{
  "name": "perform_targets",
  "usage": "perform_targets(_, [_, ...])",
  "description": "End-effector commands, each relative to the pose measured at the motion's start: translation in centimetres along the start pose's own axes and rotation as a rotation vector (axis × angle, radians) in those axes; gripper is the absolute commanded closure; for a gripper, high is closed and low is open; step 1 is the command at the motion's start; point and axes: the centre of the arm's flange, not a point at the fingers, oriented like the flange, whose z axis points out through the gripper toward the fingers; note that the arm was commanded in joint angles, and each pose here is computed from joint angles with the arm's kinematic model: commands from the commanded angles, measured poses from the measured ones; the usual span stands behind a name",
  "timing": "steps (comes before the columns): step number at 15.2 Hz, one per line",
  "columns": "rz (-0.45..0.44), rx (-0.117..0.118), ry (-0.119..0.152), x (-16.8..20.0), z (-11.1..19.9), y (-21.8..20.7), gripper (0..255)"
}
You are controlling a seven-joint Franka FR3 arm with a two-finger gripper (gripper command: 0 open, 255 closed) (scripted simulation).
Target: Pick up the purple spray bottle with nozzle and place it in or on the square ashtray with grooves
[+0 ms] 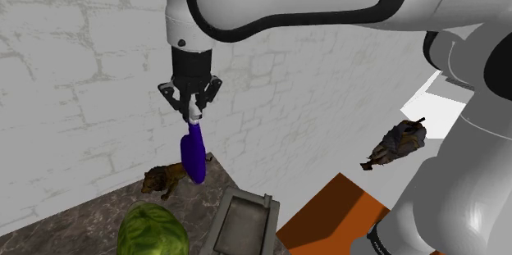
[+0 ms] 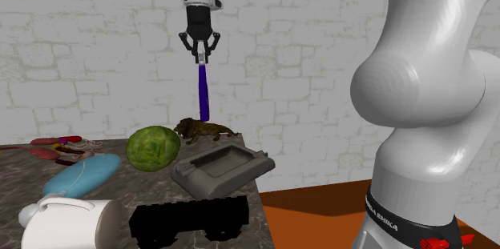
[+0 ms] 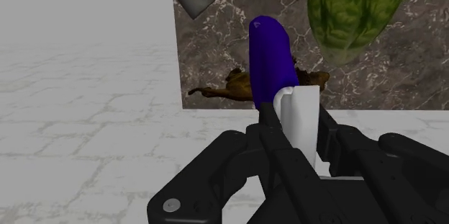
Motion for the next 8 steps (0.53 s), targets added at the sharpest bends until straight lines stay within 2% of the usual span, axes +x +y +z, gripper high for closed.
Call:
perform_targets(1, [0.0, 0.0, 0.0, -1.1, -1.2, 0.5, 255])
perform_targets(8, [0.0, 0.0, 0.0, -8.6, -5.4, 3.6, 255])
